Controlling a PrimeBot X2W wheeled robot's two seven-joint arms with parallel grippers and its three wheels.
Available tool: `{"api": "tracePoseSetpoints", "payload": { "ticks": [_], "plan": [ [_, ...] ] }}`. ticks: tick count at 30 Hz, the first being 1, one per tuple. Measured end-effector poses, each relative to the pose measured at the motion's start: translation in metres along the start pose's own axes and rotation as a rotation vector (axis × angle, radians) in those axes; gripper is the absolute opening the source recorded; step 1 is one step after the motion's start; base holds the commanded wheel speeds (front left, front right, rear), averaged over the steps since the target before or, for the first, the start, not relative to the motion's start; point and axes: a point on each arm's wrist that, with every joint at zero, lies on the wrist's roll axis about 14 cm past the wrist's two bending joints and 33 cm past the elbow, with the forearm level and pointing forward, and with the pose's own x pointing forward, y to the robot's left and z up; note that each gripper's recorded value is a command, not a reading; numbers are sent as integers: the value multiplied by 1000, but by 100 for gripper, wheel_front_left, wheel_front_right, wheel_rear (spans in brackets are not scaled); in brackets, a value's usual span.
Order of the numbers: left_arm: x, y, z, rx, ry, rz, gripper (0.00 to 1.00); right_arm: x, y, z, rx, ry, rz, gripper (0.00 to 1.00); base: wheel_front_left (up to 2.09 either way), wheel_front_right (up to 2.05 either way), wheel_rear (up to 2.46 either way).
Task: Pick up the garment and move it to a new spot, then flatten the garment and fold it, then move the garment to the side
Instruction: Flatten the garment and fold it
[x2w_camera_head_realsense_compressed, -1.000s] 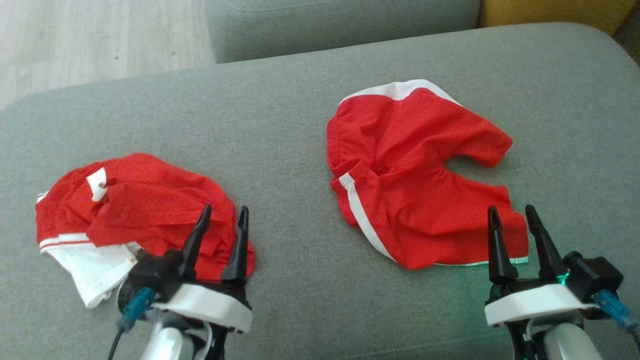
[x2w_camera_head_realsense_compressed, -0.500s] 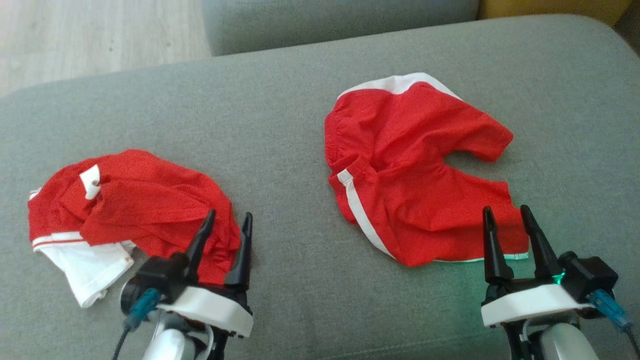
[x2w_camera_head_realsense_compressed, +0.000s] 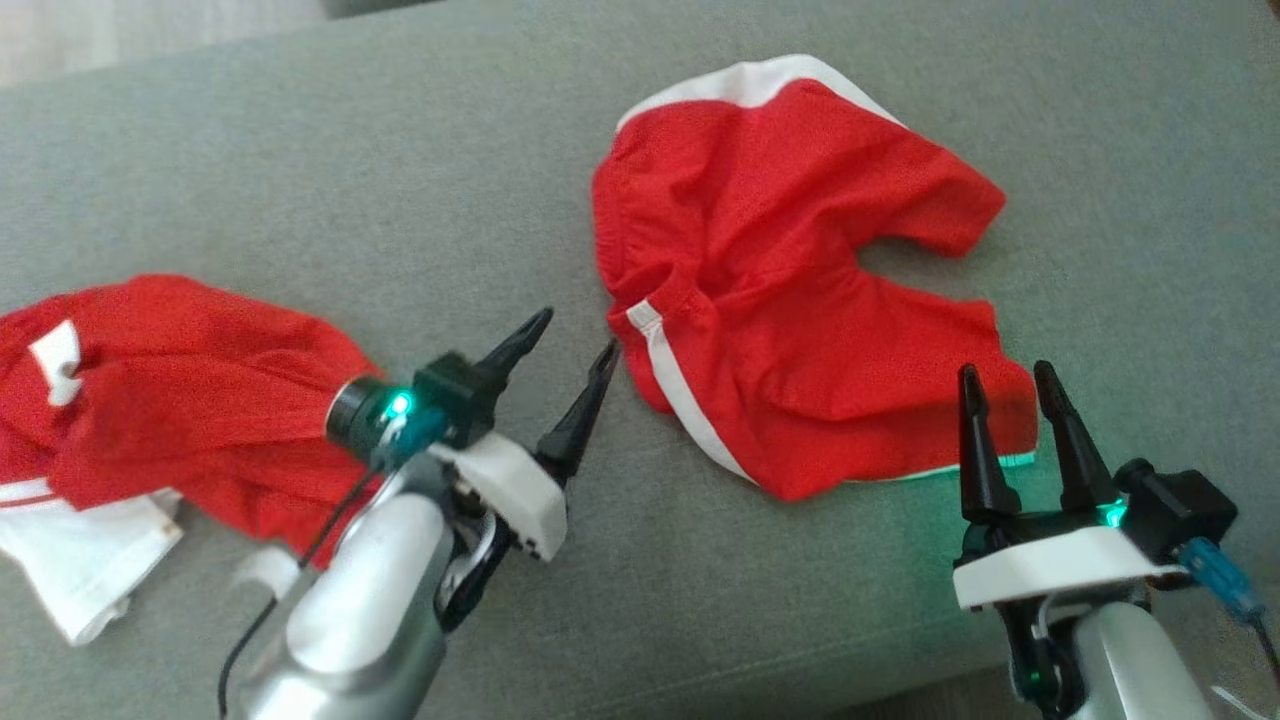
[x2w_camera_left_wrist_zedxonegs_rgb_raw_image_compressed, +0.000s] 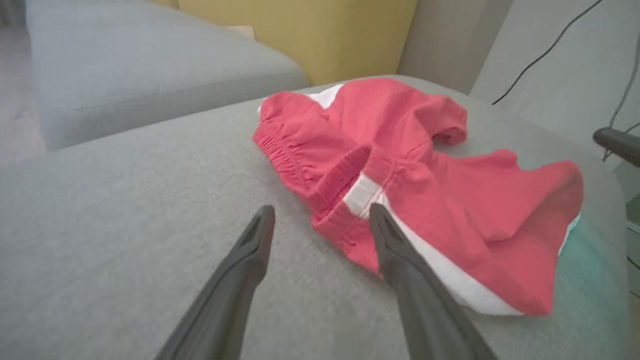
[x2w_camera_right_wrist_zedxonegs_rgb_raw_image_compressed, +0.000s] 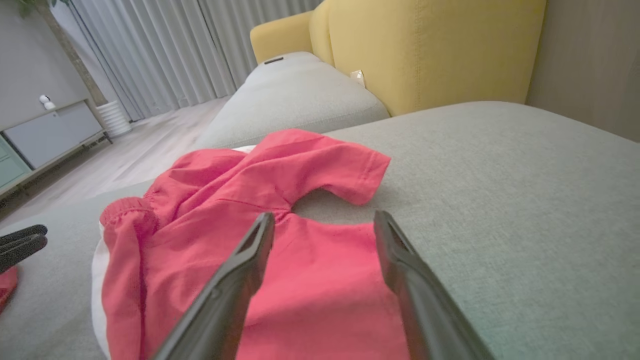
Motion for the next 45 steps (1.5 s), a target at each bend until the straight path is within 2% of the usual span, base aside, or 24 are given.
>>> {"api": "tracePoseSetpoints", "payload": {
  "ticks": [13, 26, 28, 29, 40, 45],
  "plan": [
    [32, -16, -22, -8, 79, -152, 100, 4, -17, -3, 0, 14, -53, 100, 0, 0, 0],
    [38, -29, -18, -7, 70, -224, 100, 1, -22, -4, 5, 16, -71, 100, 0, 0, 0],
    [38, -31, -19, -8, 74, -232, 42, 1, -23, -4, 5, 18, -72, 100, 0, 0, 0],
    [37, -31, -20, -8, 77, -235, 0, 0, -23, -4, 5, 18, -72, 100, 0, 0, 0],
    [34, -23, -9, 13, 56, -213, 0, -3, -27, -8, 1, 30, -85, 100, 0, 0, 0],
    [27, -20, 0, 16, 29, -179, 0, -22, -41, -33, -11, 112, -132, 100, 0, 0, 0]
  ]
}}
